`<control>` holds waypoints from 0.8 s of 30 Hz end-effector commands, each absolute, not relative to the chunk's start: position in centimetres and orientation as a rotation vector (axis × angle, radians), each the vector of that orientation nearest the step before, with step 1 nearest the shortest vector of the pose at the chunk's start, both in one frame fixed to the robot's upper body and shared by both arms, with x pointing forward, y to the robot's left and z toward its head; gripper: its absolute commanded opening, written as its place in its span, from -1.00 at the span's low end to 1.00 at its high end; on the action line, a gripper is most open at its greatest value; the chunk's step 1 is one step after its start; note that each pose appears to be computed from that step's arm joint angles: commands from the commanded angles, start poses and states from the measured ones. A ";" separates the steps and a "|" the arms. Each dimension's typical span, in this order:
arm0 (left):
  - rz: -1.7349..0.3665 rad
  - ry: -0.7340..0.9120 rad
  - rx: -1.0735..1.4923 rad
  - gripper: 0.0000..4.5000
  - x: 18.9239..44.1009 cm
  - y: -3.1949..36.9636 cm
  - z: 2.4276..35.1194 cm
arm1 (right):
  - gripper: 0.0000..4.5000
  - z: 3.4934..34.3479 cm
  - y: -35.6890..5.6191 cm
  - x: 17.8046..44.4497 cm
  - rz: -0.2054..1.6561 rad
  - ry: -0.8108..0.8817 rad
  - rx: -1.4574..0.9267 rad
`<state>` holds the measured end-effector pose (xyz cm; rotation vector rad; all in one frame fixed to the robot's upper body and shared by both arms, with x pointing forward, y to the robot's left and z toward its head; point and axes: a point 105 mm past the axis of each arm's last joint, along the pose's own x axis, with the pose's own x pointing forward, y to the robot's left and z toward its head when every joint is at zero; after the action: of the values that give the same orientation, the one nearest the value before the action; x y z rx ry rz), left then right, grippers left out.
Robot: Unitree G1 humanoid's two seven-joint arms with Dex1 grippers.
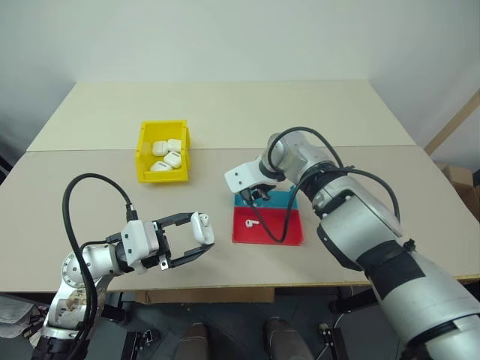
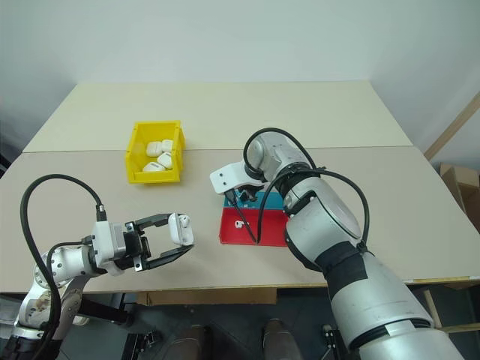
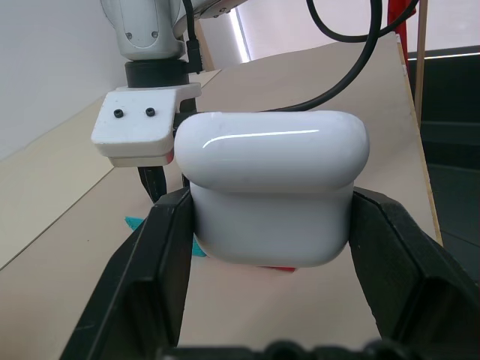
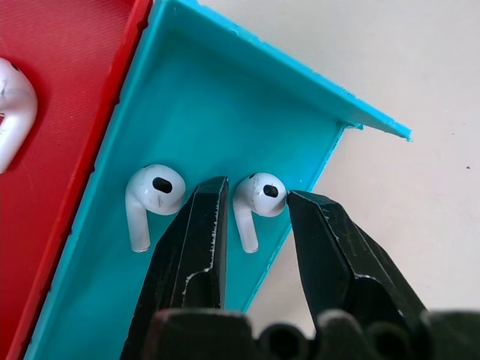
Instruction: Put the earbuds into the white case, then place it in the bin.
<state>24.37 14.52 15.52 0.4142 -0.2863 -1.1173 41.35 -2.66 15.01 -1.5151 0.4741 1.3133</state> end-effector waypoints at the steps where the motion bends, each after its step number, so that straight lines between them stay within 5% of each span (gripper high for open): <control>1: -1.117 -0.329 0.444 0.23 24.3 14.3 16.2 | -0.25 14.6 -3.1 41.3 1.313 0.501 -1.520; 6: -1.115 -0.329 0.446 0.23 24.2 14.3 16.1 | -0.25 14.4 -3.2 41.3 1.316 0.504 -1.518; 8: -1.114 -0.328 0.447 0.23 24.2 14.3 16.1 | -0.41 14.3 -3.2 41.4 1.311 0.499 -1.521; 22: -1.107 -0.330 0.450 0.23 24.5 14.6 16.0 | -0.41 14.3 -3.3 41.4 1.312 0.498 -1.521; 24: -1.109 -0.331 0.450 0.23 24.5 14.7 16.0 | -0.64 14.3 -3.2 41.5 1.299 0.495 -1.513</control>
<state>24.59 14.78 15.01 0.4320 -0.2749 -1.1076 41.47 -2.70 14.89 -1.5198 0.4649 1.3027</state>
